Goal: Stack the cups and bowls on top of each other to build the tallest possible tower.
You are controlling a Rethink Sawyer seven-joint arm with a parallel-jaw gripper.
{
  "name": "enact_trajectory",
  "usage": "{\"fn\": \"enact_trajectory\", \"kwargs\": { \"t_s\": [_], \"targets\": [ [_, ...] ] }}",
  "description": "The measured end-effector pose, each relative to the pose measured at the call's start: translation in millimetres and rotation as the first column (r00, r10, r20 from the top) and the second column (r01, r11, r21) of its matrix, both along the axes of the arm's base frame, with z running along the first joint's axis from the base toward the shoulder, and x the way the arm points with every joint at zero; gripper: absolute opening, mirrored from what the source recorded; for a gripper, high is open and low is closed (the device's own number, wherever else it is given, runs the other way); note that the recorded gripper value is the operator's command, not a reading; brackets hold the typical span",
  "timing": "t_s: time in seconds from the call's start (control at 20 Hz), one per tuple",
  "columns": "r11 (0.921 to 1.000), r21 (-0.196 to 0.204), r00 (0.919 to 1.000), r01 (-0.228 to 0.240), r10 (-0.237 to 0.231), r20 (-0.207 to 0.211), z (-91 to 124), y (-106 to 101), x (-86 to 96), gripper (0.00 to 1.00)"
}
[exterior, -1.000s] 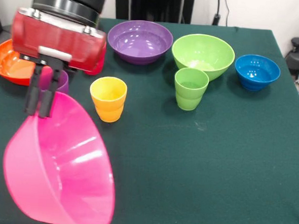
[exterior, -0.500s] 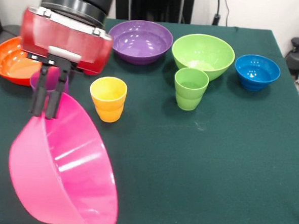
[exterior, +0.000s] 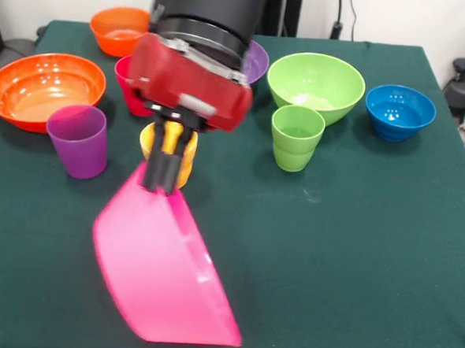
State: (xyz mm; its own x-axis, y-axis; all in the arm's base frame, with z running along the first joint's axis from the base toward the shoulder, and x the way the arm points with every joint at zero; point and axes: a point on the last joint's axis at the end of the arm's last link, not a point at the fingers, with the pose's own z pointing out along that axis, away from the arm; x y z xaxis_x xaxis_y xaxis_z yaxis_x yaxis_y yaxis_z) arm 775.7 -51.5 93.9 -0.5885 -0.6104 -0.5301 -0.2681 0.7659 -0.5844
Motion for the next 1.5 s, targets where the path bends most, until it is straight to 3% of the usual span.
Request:
{"fn": "enact_trajectory", "kwargs": {
  "t_s": [0.2, 0.45, 0.7, 0.9, 1.5],
  "targets": [
    [0.9988, -0.01, 0.9979, -0.047, 0.048, 0.044, -16, 21, -8.6, 0.0],
    [0.9989, -0.008, 0.9953, -0.047, 0.048, 0.085, -27, 20, -12.7, 0.0],
    [0.9993, -0.03, 0.9926, -0.023, 0.027, 0.118, -34, -2, -18.5, 0.0],
    [0.9977, -0.067, 0.994, -0.011, 0.018, 0.108, -34, -20, -24.3, 0.0],
    [0.9923, -0.123, 0.9938, 0.019, -0.005, 0.111, -22, -51, -29.4, 0.0]
  ]
}}
